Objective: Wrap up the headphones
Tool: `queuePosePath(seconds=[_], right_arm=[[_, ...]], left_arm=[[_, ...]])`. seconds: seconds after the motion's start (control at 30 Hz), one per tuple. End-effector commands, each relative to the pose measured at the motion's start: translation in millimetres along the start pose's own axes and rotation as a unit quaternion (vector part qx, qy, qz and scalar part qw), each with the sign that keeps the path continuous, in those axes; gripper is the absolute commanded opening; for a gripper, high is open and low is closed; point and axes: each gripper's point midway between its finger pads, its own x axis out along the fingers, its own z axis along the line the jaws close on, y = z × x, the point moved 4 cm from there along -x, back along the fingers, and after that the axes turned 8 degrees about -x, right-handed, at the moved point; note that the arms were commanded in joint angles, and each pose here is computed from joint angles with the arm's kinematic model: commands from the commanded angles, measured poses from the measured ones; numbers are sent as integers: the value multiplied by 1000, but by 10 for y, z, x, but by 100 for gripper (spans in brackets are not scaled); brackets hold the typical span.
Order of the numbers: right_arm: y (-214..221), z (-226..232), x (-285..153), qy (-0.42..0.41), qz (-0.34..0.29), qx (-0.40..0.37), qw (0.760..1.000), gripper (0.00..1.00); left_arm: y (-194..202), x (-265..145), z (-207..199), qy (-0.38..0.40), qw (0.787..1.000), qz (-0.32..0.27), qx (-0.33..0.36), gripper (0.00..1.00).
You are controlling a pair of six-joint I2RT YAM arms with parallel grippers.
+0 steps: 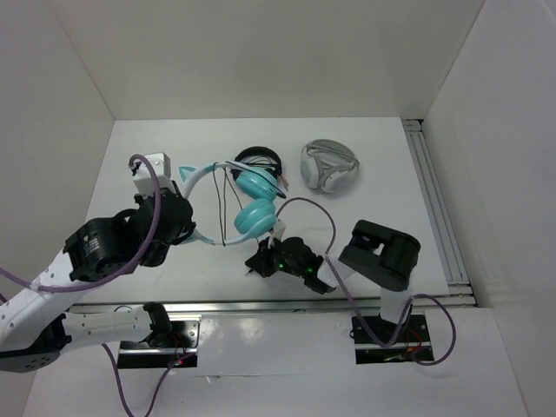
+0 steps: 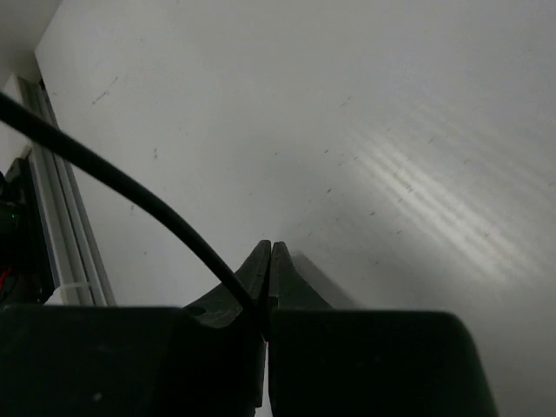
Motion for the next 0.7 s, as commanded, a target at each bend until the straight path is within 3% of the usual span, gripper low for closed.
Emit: queuePosePath(seconds=[0.0,0.03,0.17,0.33,0.57,0.67], right_arm=[[58,223,-146,69,29,-25,997,0],[-78,390,-130,62,23,-38,997,0],[95,884,-304,36,95,-106,989,0],[-110,1546,-609,59,82,-180,978,0],[-507,1683,-1022,158,95,-297,937,0],[-683,1676,-1135,181,97,-335,919,0]], left_arm=[[-290,130,12,-47,986,-81,-136,0],[-322,171,-7,-51,983,-88,-150,0],[-380,429,4,-89,974,-103,-179,0],[-472,844,187,-133,976,-92,-146,0],[-165,1246,412,-173,983,-24,-51,0],[0,1293,375,-145,989,23,-4,0]])
